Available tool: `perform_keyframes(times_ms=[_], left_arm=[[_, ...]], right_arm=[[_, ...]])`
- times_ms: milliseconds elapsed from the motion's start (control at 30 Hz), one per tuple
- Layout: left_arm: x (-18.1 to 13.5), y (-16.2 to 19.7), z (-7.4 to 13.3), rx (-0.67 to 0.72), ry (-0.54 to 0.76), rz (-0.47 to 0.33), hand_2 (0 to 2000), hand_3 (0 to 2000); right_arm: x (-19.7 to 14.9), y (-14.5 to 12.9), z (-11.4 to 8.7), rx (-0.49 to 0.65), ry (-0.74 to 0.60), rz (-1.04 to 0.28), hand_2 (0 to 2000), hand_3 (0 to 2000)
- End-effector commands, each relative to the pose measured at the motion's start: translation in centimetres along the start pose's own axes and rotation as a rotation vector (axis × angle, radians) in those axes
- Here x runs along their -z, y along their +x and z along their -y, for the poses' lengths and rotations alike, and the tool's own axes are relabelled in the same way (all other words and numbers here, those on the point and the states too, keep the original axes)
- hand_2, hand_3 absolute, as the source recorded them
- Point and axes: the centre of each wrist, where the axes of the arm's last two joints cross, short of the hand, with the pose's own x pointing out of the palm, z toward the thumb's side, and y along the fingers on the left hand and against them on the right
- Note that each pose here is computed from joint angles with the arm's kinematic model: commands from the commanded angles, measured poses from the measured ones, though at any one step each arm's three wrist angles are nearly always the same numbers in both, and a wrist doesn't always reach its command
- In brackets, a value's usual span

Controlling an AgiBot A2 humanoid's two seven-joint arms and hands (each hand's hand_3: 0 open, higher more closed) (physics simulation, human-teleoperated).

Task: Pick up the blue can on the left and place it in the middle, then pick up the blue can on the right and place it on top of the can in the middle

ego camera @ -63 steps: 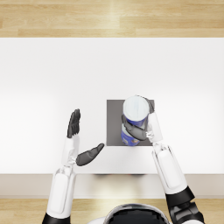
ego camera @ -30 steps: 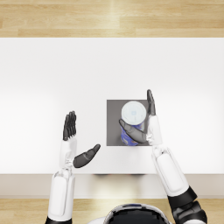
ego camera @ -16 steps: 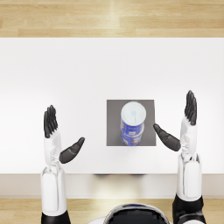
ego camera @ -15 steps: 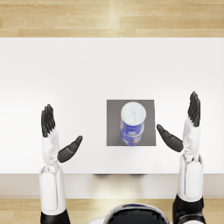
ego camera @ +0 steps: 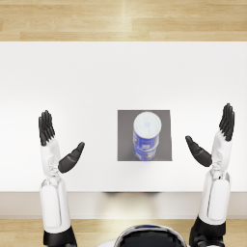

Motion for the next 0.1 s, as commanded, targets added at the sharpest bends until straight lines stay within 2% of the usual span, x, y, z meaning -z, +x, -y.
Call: perform_keyframes(times_ms=[33, 100], left_arm=[[0.01, 0.00, 0.00, 0.000, 0.000, 0.000, 0, 0], [0.01, -0.01, 0.00, 0.000, 0.000, 0.000, 0, 0]], right_arm=[[0.01, -0.01, 0.00, 0.000, 0.000, 0.000, 0, 0], [0.02, -0.01, -0.01, 0.000, 0.001, 0.000, 0, 0]])
